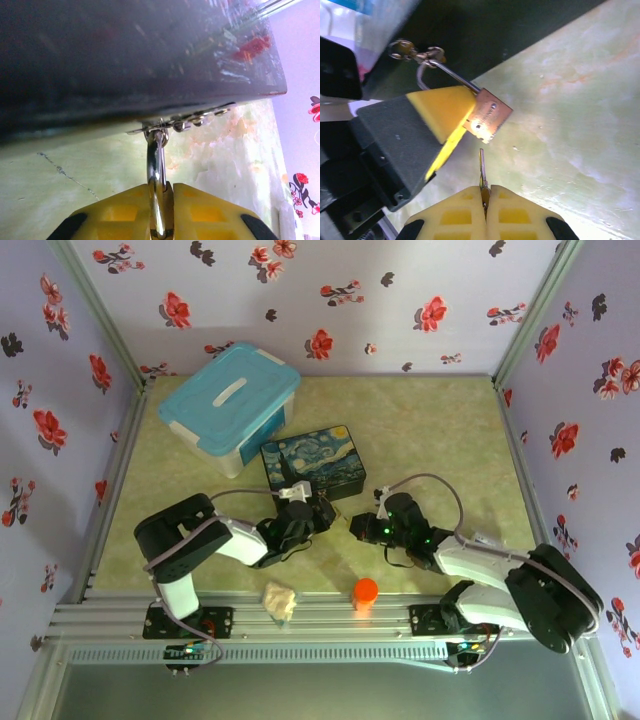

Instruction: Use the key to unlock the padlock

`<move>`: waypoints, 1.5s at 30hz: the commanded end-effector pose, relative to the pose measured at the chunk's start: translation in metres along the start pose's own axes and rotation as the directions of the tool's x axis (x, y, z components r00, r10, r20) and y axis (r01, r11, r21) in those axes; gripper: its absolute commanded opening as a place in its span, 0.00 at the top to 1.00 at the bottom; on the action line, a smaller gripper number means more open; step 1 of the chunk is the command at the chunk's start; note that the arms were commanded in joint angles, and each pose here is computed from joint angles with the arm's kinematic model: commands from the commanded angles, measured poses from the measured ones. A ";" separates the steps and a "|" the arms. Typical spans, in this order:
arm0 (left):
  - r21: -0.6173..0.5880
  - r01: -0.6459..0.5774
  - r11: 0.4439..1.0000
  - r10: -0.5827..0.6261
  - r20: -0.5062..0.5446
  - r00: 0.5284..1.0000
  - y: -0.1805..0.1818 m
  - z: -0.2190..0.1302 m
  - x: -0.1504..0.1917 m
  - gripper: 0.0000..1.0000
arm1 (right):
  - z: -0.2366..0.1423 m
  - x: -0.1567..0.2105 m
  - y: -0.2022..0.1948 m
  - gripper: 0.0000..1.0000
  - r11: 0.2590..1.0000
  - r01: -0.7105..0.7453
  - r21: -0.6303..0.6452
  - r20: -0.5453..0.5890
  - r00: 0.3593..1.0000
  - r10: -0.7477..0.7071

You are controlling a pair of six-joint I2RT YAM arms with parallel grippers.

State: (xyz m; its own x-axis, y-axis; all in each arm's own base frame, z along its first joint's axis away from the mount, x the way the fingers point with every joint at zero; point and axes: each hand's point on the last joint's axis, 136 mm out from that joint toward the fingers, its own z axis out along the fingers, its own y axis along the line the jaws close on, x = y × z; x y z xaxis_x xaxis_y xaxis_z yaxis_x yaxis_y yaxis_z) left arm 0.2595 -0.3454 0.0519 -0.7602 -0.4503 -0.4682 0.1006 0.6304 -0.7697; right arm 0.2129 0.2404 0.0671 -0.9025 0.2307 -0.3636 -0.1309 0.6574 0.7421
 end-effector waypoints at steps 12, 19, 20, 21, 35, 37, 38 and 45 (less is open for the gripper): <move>0.072 0.160 0.985 -0.160 0.000 0.987 -0.004 0.000 0.002 1.00 | -0.013 -0.015 0.010 1.00 0.960 -0.091 -0.264 -0.089 0.994 0.070; 0.110 0.191 0.975 -0.192 0.001 0.981 -0.013 -0.001 -0.001 1.00 | -0.017 -0.024 0.013 1.00 0.935 -0.119 -0.334 -0.113 0.990 0.086; 0.118 0.192 0.974 -0.193 0.000 0.981 -0.015 -0.001 -0.002 1.00 | -0.015 -0.023 0.013 1.00 0.931 -0.128 -0.341 -0.126 0.988 0.089; 0.125 0.186 0.975 -0.186 -0.008 0.982 -0.019 -0.001 -0.001 1.00 | -0.013 -0.023 0.012 1.00 0.926 -0.140 -0.349 -0.136 0.986 0.098; 0.155 0.197 0.968 -0.200 0.003 0.980 -0.033 -0.002 -0.015 1.00 | 0.006 -0.030 0.010 1.00 0.856 -0.238 -0.458 -0.178 0.968 0.174; 0.146 0.192 0.970 -0.196 0.015 0.981 -0.031 -0.004 -0.017 1.00 | 0.007 -0.028 0.005 1.00 0.856 -0.253 -0.451 -0.182 0.965 0.190; 0.143 0.191 0.971 -0.196 0.021 0.980 -0.030 -0.004 -0.019 1.00 | 0.007 -0.027 0.003 1.00 0.856 -0.261 -0.447 -0.182 0.963 0.198; 0.163 0.217 0.962 -0.226 0.035 0.974 -0.030 -0.008 -0.033 1.00 | 0.004 -0.017 -0.010 1.00 0.873 -0.273 -0.404 -0.172 0.960 0.221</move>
State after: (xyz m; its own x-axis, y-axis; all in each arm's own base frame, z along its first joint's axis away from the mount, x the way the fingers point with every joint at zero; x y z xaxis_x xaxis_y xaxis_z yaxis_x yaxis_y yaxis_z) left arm 0.2728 -0.3436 0.0736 -0.7401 -0.5652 -0.3643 0.0498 0.4942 -0.8679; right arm 0.2303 0.2362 0.0598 -0.9710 0.2320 -0.0568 -0.0035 0.2240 0.9746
